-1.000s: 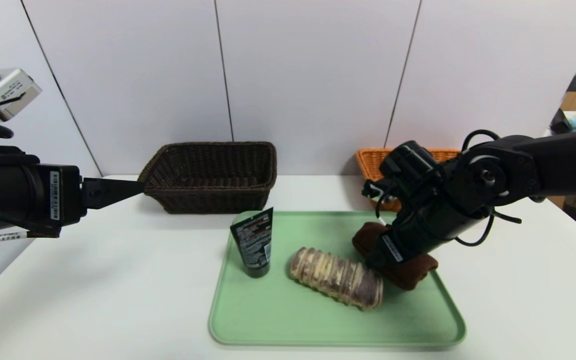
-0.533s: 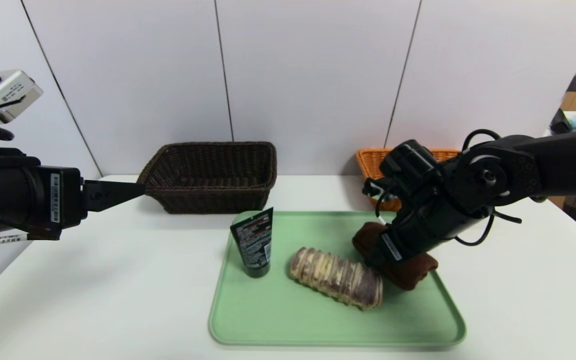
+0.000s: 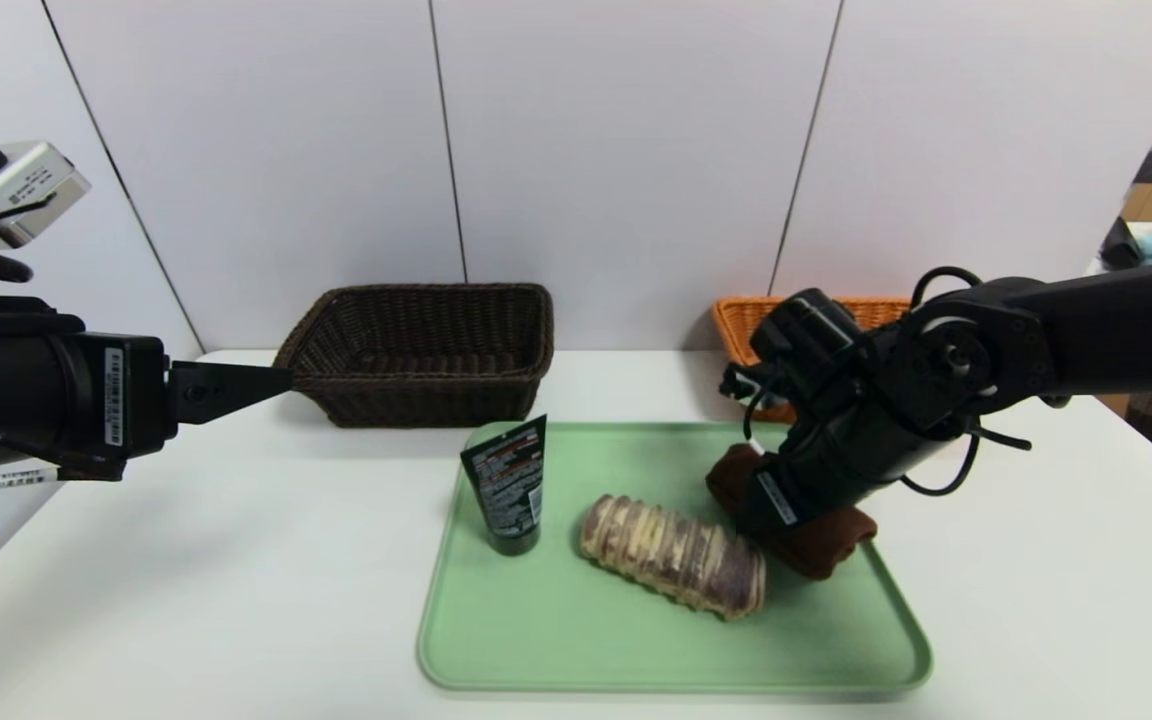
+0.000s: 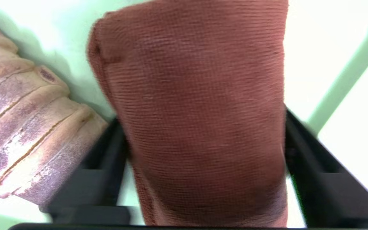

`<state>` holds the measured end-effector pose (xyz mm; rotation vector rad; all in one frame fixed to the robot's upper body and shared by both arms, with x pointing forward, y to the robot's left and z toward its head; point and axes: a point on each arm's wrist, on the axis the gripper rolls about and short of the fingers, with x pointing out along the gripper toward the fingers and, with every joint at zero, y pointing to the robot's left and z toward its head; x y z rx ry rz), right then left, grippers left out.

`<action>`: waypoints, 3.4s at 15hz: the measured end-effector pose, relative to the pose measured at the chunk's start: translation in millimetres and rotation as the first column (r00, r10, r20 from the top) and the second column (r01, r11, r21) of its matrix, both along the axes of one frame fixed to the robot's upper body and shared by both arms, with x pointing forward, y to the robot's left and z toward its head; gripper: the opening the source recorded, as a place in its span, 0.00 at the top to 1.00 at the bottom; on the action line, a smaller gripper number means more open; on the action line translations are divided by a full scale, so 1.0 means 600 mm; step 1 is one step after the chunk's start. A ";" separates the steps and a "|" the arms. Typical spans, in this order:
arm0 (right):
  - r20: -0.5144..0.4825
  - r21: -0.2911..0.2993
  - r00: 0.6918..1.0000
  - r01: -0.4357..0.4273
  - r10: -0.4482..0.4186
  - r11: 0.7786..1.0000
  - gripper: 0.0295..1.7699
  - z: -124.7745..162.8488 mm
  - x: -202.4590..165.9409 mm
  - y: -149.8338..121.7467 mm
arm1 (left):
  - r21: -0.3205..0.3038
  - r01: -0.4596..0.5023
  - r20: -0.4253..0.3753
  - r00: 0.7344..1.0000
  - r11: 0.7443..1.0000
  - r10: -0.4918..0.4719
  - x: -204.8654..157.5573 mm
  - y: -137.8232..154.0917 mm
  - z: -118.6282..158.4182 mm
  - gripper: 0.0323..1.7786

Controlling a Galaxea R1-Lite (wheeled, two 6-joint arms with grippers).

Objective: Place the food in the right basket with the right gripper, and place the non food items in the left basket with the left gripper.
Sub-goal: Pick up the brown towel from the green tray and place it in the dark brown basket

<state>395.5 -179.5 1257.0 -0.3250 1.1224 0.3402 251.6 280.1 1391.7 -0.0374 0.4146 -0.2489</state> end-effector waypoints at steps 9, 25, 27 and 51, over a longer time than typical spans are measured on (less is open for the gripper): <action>0.015 -0.016 1.000 0.008 -0.008 1.000 0.73 0.003 -0.005 0.004 | 0.000 0.000 -0.003 1.000 1.000 0.000 0.000 0.000 -0.001 0.05; 0.724 0.339 0.687 -0.274 -0.064 0.900 0.73 0.247 0.048 0.158 | 0.015 -0.001 -0.046 0.999 1.000 0.002 -0.017 0.006 -0.028 0.05; 0.740 0.354 0.669 -0.305 -0.065 0.884 0.73 0.220 0.069 0.193 | 0.019 -0.002 -0.059 0.998 1.000 0.003 -0.024 0.008 -0.037 0.05; 0.829 0.393 0.558 -0.542 -0.032 0.743 0.37 0.104 0.127 0.297 | 0.058 -0.047 -0.103 0.993 0.997 0.053 -0.063 0.025 -0.080 0.05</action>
